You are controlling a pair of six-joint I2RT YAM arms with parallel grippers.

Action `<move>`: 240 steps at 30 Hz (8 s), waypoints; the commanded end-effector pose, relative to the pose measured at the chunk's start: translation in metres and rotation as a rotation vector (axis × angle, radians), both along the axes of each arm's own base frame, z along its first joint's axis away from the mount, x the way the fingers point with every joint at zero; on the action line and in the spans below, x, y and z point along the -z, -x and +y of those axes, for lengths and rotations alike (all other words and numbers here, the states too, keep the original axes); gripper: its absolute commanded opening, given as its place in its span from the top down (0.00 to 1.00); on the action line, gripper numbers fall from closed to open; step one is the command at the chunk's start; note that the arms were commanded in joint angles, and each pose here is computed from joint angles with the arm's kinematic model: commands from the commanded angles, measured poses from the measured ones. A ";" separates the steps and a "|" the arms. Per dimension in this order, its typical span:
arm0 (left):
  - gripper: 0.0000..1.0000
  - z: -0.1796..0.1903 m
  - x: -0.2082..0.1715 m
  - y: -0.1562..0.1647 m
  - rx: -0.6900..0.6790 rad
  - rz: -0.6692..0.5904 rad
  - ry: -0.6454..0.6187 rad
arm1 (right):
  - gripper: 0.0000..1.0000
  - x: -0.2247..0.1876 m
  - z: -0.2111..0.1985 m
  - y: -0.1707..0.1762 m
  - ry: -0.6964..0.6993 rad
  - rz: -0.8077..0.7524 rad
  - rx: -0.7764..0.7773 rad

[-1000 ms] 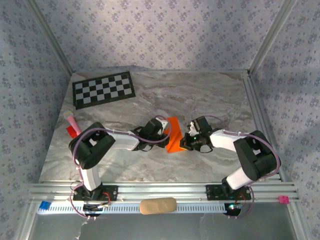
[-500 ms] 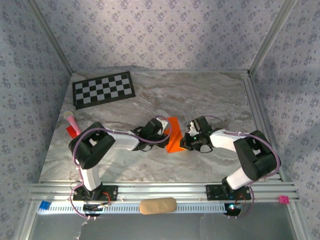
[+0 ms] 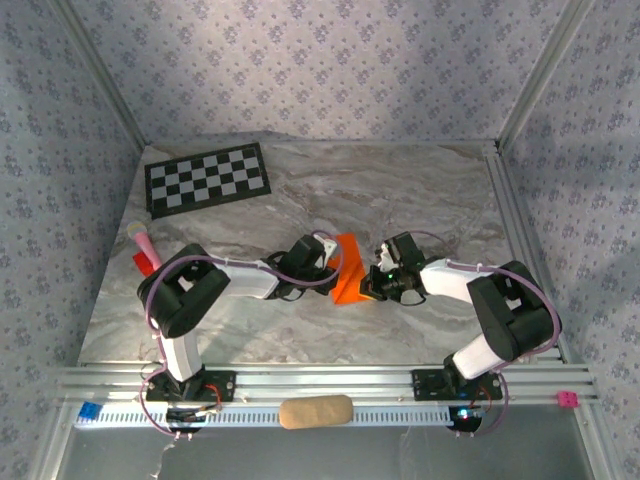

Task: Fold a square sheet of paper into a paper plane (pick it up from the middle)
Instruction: Third fold the triangle at the center of the table.

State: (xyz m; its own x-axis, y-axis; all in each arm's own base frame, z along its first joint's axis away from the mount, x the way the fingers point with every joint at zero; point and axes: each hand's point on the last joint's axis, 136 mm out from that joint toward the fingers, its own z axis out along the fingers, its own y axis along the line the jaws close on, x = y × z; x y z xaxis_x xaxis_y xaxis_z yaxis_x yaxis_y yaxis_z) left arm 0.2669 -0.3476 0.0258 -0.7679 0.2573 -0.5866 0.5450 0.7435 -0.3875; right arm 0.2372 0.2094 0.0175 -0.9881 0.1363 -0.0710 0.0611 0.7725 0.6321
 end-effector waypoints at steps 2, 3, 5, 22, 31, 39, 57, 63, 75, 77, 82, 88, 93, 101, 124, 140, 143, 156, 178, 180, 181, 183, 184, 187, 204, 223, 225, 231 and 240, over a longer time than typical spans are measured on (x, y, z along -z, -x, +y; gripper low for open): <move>0.90 -0.006 0.001 -0.003 0.017 0.008 0.007 | 0.97 0.017 -0.016 0.010 0.077 0.045 0.018; 0.90 -0.006 0.003 -0.002 0.021 0.014 0.007 | 0.97 0.017 -0.016 0.010 0.077 0.045 0.018; 0.89 -0.007 0.004 -0.001 0.027 0.022 0.006 | 0.97 0.018 -0.017 0.010 0.078 0.047 0.019; 0.90 -0.001 0.015 0.003 0.018 0.047 -0.023 | 0.96 0.007 -0.013 0.003 0.037 0.019 0.029; 0.90 0.000 0.018 0.005 0.012 0.060 -0.022 | 0.97 -0.041 0.013 -0.030 -0.126 -0.098 0.055; 0.90 -0.001 0.017 0.003 0.012 0.055 -0.028 | 0.98 -0.044 0.032 -0.050 -0.178 -0.087 0.083; 0.90 -0.001 0.017 0.003 0.016 0.059 -0.030 | 0.99 -0.017 0.035 -0.058 -0.169 -0.028 0.118; 0.90 -0.001 0.017 0.002 0.018 0.057 -0.037 | 0.99 0.005 0.021 -0.048 -0.135 0.013 0.141; 0.90 0.004 0.021 0.004 0.014 0.062 -0.059 | 0.98 -0.014 0.019 -0.055 -0.155 -0.029 0.156; 0.90 0.005 0.021 0.004 0.011 0.061 -0.065 | 0.98 -0.024 0.018 -0.062 -0.144 -0.057 0.151; 0.90 0.006 0.021 0.004 0.010 0.061 -0.070 | 0.99 -0.018 0.012 -0.072 -0.128 -0.046 0.170; 0.90 0.006 0.022 0.004 0.013 0.061 -0.076 | 0.99 0.007 0.002 -0.072 -0.060 0.010 0.199; 0.90 0.009 0.023 0.005 0.010 0.063 -0.084 | 0.99 0.032 -0.019 -0.061 0.001 0.052 0.257; 0.91 0.010 0.024 0.005 0.008 0.062 -0.094 | 0.98 0.021 -0.031 -0.079 -0.029 0.003 0.295; 0.90 0.009 0.022 0.005 0.015 0.064 -0.090 | 0.96 -0.033 0.010 -0.071 -0.173 -0.080 0.141; 0.90 0.008 0.023 0.005 0.014 0.068 -0.090 | 0.96 -0.005 0.015 -0.065 -0.159 -0.008 0.135; 0.89 0.008 0.023 0.005 0.014 0.069 -0.088 | 0.97 0.014 0.003 -0.058 -0.097 0.023 0.164; 0.65 0.017 -0.030 -0.011 -0.117 0.082 -0.040 | 0.98 0.030 -0.011 -0.047 -0.039 0.051 0.191; 0.98 -0.057 -0.049 0.035 -0.003 0.425 0.166 | 0.98 0.031 -0.012 -0.047 -0.023 0.046 0.200; 0.98 -0.055 -0.043 0.034 -0.018 0.428 0.149 | 0.98 0.031 -0.012 -0.048 -0.022 0.046 0.199; 0.99 -0.053 -0.041 0.032 -0.028 0.426 0.139 | 0.98 0.031 -0.012 -0.048 -0.023 0.046 0.198; 0.99 -0.053 -0.037 0.032 -0.031 0.429 0.130 | 0.98 0.031 -0.011 -0.047 -0.024 0.047 0.197; 0.99 -0.052 -0.033 0.033 -0.032 0.439 0.124 | 0.98 0.031 -0.012 -0.047 -0.023 0.047 0.198; 0.99 -0.050 -0.024 0.033 -0.035 0.453 0.107 | 0.98 0.031 -0.012 -0.047 -0.022 0.047 0.198; 0.97 -0.038 0.003 0.045 -0.032 0.486 0.044 | 0.98 0.034 -0.015 -0.044 -0.008 0.054 0.196; 0.94 -0.028 0.009 0.064 -0.039 0.523 0.062 | 0.98 0.038 -0.018 -0.042 0.010 0.061 0.194; 0.93 -0.027 0.007 0.065 -0.043 0.529 0.070 | 0.98 0.038 -0.018 -0.042 0.011 0.062 0.194; 0.91 -0.024 0.005 0.071 -0.047 0.551 0.082 | 0.98 0.038 -0.018 -0.042 0.013 0.061 0.195; 0.89 -0.020 0.003 0.081 -0.037 0.579 0.095 | 0.98 0.039 -0.018 -0.042 0.015 0.064 0.194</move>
